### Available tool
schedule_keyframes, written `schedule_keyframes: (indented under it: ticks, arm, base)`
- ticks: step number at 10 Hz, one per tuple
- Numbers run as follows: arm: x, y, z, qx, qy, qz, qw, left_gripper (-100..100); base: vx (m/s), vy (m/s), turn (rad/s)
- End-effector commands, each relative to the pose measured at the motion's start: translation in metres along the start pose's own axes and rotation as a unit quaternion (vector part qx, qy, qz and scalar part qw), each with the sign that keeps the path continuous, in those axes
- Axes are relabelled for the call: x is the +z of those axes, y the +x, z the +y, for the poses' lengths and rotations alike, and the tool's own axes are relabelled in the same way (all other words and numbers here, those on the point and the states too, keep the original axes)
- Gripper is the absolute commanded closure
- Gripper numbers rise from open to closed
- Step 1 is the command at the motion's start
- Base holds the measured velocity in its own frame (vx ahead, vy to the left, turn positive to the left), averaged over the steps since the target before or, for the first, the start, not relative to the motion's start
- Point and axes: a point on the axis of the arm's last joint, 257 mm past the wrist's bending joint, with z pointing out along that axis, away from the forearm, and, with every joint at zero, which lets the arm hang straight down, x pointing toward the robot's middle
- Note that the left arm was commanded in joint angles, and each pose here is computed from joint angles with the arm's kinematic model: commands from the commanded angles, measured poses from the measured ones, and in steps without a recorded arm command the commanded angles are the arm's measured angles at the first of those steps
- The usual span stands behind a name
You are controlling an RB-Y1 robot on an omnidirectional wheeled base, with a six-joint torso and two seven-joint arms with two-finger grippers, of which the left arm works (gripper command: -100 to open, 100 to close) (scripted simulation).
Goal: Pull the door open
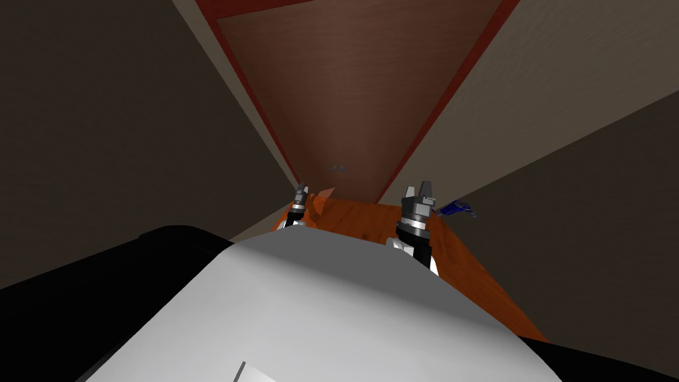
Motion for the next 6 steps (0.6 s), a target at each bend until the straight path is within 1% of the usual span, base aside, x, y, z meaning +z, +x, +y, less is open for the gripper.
schedule_keyframes:
  ticks: [1,6]
  arm:
    - [-0.0018,0.000,0.011,-0.005,-0.008,0.002,1.0000,-100]
    - [-0.0117,-0.002,0.045,-0.021,-0.034,0.005,0.9992,-100]
  base:
    - [0.100,-0.002,-0.043]
    - [0.100,-0.011,-0.042]
